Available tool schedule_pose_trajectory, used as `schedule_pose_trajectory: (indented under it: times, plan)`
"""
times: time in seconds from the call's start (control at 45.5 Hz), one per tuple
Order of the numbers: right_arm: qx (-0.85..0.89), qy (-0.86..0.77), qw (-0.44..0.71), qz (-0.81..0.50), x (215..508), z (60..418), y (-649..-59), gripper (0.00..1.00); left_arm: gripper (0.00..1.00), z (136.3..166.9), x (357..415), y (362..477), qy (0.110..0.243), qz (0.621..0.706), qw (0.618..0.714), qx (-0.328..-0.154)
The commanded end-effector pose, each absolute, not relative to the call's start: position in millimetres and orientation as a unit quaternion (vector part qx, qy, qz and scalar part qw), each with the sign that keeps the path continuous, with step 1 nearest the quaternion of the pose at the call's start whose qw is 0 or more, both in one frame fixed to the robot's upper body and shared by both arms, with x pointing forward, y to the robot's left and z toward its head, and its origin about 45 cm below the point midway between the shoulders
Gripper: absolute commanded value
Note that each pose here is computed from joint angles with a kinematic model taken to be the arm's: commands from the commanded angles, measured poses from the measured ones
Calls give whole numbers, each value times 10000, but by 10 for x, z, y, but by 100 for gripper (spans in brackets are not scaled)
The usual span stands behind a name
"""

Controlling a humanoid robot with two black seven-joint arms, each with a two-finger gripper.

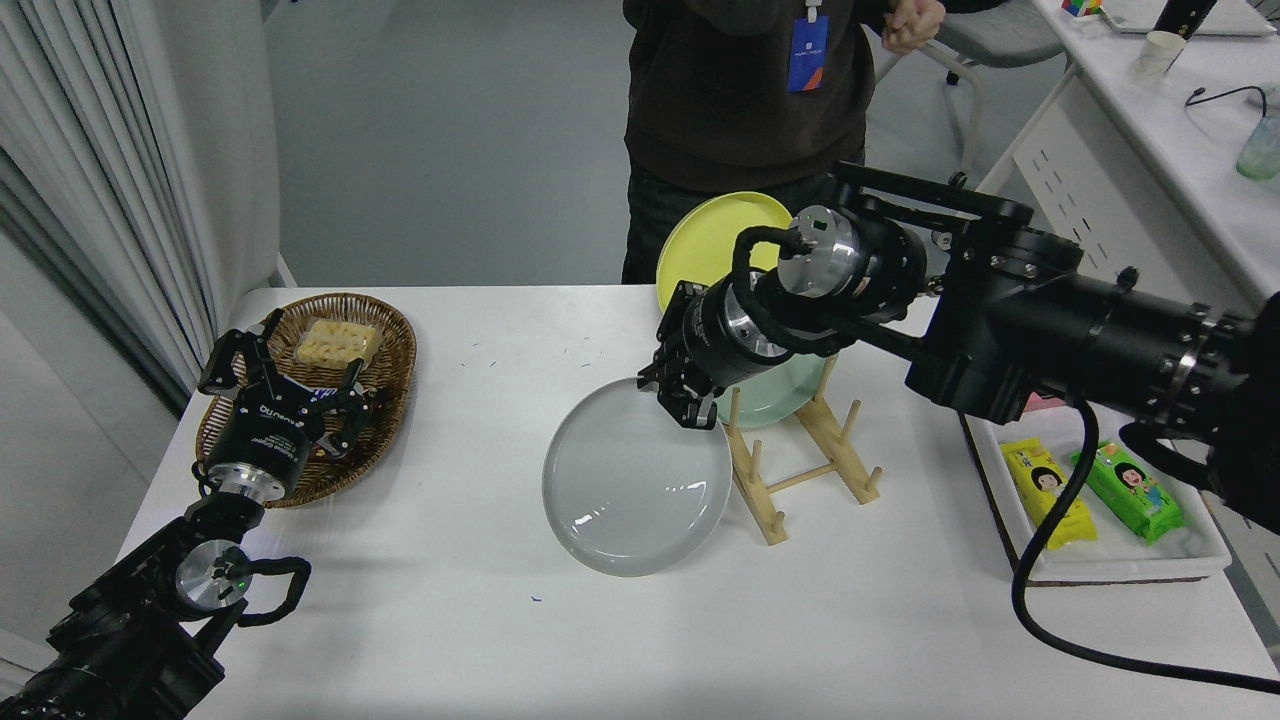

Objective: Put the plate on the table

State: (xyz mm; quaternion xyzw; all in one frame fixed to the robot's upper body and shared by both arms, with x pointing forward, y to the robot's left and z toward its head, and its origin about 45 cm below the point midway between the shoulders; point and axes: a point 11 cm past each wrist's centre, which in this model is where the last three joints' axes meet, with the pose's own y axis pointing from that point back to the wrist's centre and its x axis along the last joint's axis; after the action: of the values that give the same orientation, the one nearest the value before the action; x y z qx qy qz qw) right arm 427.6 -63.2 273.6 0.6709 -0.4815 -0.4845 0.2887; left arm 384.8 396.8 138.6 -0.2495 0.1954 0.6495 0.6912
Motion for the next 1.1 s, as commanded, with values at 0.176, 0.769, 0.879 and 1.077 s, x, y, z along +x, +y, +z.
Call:
schedule_pose_trajectory:
  times: [0.176, 0.769, 0.879, 1.077]
  plan:
    - [6472, -4937, 2649, -5170, 4381, 2613, -515, 0, 98, 1386, 3848, 3969, 1953, 6495, 6912, -2495]
    - [5924, -5226, 2534, -5583, 4426, 2253, -826, 0, 98, 1386, 3848, 3969, 1953, 6495, 6912, -2495]
    - [5831, -5160, 2569, -5725, 4361, 2142, -830, 0, 98, 1386, 3848, 3969, 1953, 6495, 6912, -2495]
    - [5821, -4966, 2657, -5865, 4220, 1988, -765, 0, 98, 1386, 3848, 3969, 1953, 6495, 6912, -2495]
